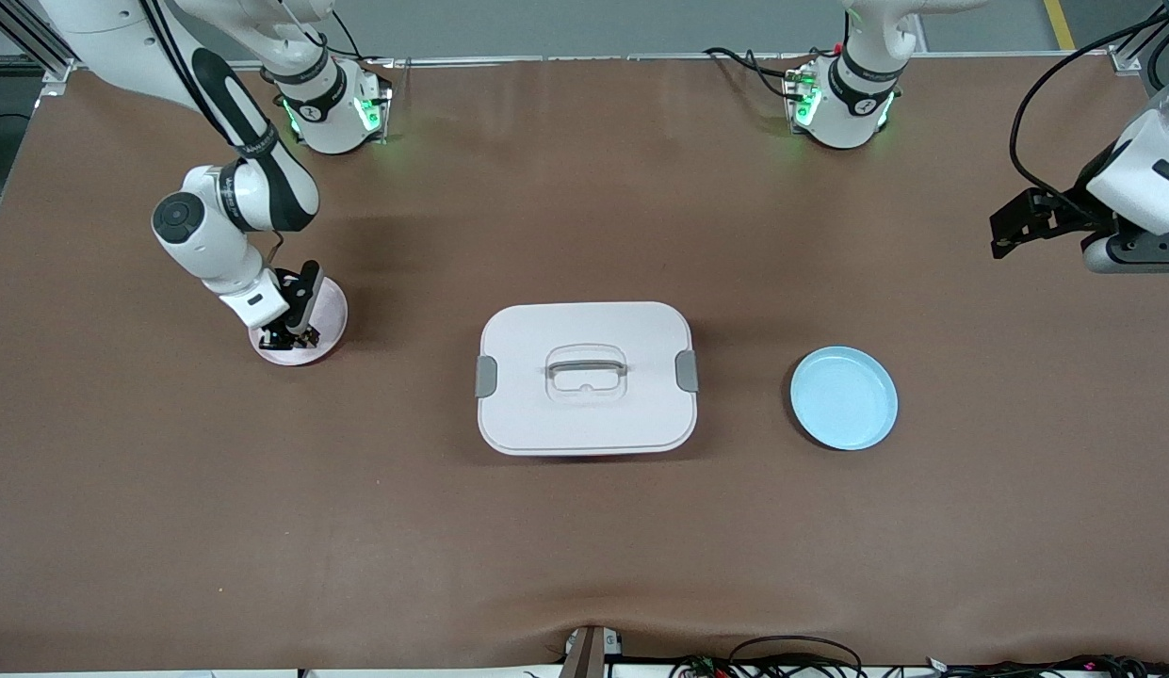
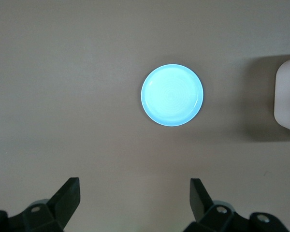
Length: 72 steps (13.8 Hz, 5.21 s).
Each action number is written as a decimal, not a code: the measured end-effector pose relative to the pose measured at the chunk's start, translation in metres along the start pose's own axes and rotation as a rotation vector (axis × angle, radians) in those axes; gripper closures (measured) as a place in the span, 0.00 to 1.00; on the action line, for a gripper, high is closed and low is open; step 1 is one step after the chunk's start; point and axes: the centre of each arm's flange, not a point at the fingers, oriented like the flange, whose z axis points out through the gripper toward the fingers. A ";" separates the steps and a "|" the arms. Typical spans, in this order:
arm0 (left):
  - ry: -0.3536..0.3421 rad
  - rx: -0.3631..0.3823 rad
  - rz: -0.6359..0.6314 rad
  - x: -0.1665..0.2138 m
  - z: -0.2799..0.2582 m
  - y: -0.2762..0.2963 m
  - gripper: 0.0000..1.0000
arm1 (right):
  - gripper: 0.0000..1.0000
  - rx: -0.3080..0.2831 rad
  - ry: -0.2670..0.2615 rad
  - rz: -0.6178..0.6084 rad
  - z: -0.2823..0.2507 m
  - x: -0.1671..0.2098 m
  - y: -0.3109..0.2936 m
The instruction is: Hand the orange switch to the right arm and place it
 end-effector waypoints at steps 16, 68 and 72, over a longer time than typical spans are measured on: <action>0.042 -0.003 0.017 0.003 -0.004 0.011 0.00 | 0.00 0.252 -0.058 0.060 -0.107 0.024 0.091; 0.080 -0.002 0.012 -0.007 -0.024 0.011 0.00 | 0.00 0.195 -0.153 1.644 -0.433 -0.044 0.140; 0.075 -0.002 0.015 -0.005 -0.021 0.013 0.00 | 0.00 0.179 -0.126 1.638 -0.433 -0.042 0.129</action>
